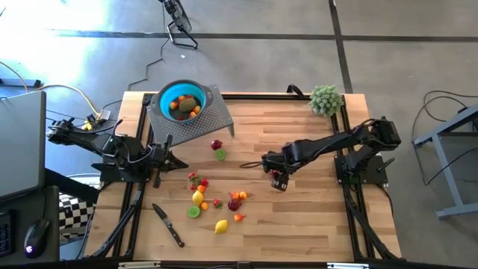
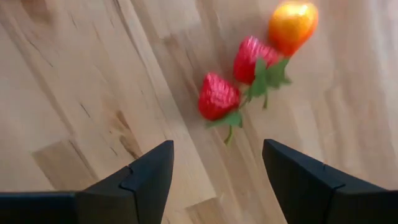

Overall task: Pick & Place Fruit
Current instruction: Put the red strawberry into the blue strainer bowl on the shelf

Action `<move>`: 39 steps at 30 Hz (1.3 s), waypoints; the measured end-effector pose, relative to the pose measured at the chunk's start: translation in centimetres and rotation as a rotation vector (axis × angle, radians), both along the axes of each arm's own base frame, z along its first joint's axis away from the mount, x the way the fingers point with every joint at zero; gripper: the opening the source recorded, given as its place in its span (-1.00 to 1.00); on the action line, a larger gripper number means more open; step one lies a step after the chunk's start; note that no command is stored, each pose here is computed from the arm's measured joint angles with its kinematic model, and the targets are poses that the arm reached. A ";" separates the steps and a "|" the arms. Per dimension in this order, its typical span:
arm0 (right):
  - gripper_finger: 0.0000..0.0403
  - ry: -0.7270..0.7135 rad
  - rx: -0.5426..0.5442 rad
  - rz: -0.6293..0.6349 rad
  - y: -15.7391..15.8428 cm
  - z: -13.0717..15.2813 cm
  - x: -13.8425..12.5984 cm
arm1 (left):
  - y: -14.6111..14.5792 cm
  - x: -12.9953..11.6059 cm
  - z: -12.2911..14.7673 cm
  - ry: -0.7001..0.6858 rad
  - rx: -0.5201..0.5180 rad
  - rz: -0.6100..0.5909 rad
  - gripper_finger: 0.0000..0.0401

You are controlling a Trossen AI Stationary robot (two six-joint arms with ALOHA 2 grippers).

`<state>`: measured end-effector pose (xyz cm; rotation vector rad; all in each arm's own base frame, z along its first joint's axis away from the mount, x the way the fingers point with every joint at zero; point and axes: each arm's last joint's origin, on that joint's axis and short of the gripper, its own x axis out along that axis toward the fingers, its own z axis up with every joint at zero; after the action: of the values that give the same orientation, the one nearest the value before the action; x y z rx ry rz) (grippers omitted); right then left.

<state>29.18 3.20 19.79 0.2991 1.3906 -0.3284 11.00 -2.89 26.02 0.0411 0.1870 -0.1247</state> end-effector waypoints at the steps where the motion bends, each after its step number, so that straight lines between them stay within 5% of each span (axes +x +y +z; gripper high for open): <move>1: 0.19 0.009 0.009 0.001 -0.1 -0.6 -0.2 | 0.0 0.0 0.0 0.001 0.000 0.000 -1.00; 7: 0.19 0.019 0.024 -0.014 -0.5 -3.0 -1.2 | 0.0 0.0 0.0 0.000 0.000 0.000 -1.00; 33: 0.16 -0.050 -0.041 0.005 -0.7 -4.9 -1.6 | 0.0 0.0 0.0 0.000 -0.007 0.003 -1.00; 39: -0.02 -0.052 -0.041 0.003 -0.7 -4.9 -1.6 | 0.0 0.0 0.0 0.000 -0.006 0.003 -1.00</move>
<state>27.59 2.50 14.86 0.2696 1.3319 -0.3437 11.00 -2.89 26.03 0.0345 0.1863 -0.1226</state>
